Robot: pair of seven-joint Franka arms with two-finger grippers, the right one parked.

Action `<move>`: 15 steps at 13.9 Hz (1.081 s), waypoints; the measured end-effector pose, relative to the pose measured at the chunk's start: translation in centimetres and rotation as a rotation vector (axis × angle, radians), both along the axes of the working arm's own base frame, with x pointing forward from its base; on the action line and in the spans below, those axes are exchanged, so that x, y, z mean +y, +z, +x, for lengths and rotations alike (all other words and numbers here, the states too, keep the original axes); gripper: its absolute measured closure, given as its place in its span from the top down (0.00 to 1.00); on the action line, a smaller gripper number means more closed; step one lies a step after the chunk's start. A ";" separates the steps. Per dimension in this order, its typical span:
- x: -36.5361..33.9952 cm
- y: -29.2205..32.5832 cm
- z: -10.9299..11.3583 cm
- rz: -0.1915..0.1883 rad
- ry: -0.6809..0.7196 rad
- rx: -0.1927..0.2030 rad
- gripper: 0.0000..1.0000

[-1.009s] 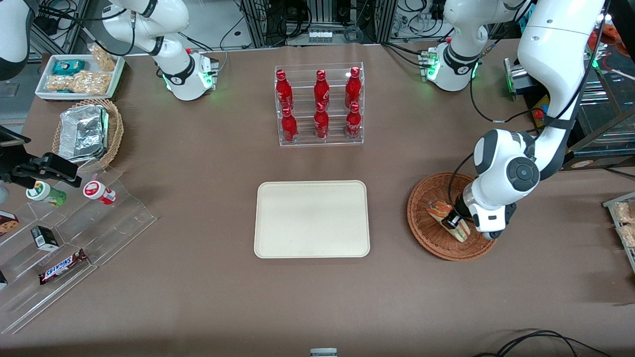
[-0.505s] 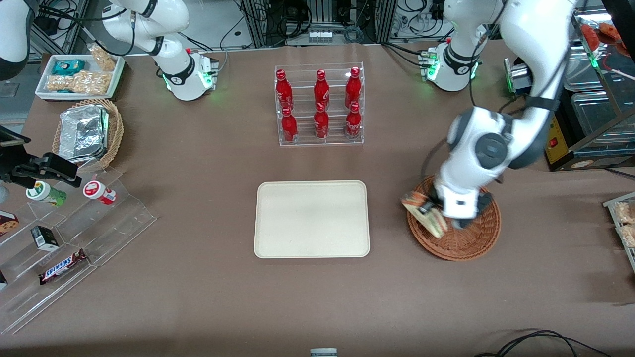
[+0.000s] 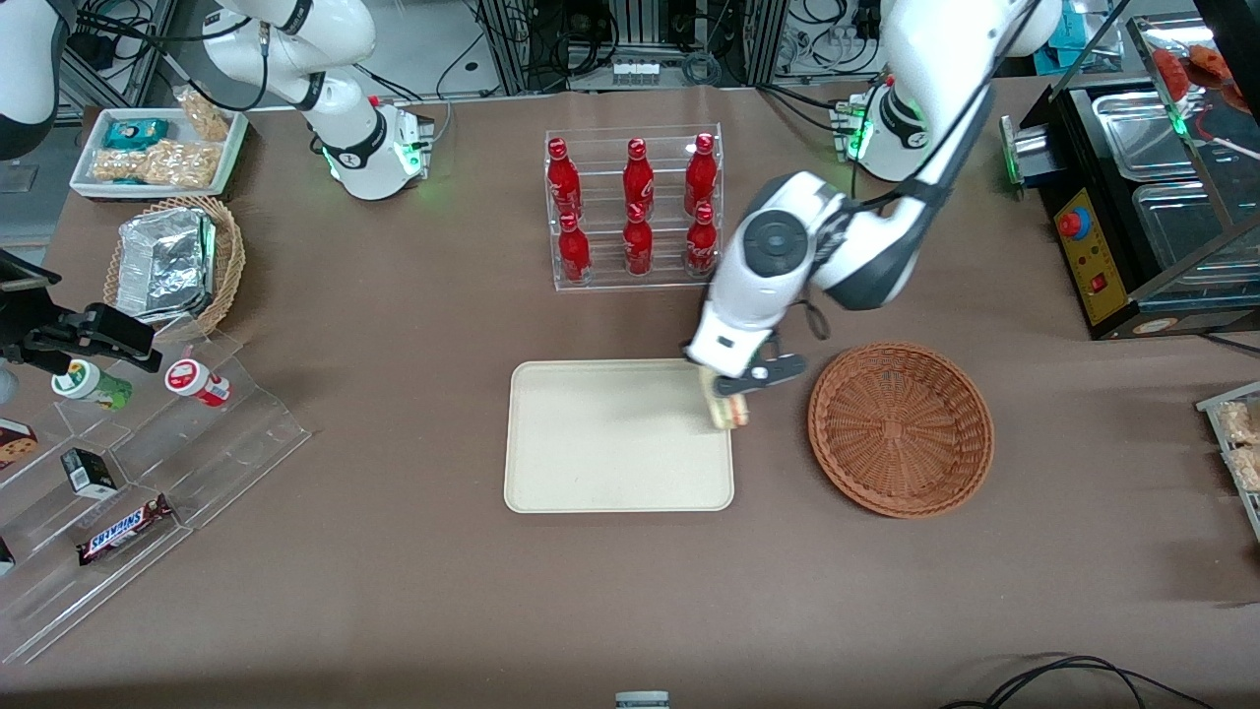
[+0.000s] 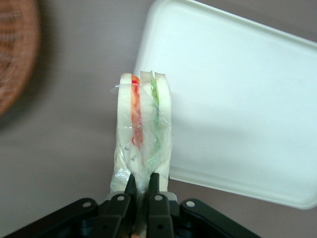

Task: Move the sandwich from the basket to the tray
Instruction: 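Lift the sandwich and carry it with the left gripper over the cream tray, then lower the sandwich onto the tray and open the left gripper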

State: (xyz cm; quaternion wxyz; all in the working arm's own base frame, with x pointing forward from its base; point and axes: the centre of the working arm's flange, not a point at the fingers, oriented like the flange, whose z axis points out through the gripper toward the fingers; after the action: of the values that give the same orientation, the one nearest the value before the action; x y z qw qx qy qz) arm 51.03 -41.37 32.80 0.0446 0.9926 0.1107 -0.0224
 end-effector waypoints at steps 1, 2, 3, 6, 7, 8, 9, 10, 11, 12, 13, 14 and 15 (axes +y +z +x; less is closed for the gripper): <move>-1.9 -0.5 0.5 -0.013 -0.039 -0.008 0.12; -4.0 -1.4 0.9 -0.028 -0.074 -0.012 0.13; -5.8 -2.6 1.0 -0.035 -0.096 -0.011 0.13; -10.1 -5.9 1.5 -0.059 -0.134 -0.007 0.20; -10.8 -6.5 1.8 -0.069 -0.134 -0.008 0.26; -11.4 -6.9 2.2 -0.079 -0.132 -0.011 0.26; -11.8 -7.0 2.6 -0.088 -0.129 -0.015 0.33; -12.0 -7.1 2.9 -0.095 -0.127 -0.018 0.41; -12.1 -7.2 3.1 -0.097 -0.124 -0.018 0.50; -12.1 -7.1 3.3 -0.091 -0.117 -0.012 0.59; -12.0 -6.8 3.4 -0.081 -0.105 -0.004 0.59; -11.9 -6.0 3.6 -0.072 -0.089 0.003 0.64; -11.7 -4.5 3.8 -0.056 -0.073 0.013 0.74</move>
State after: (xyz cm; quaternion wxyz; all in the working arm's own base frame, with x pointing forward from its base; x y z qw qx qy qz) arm 54.83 -53.05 28.27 0.0708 0.9942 0.0741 -0.0337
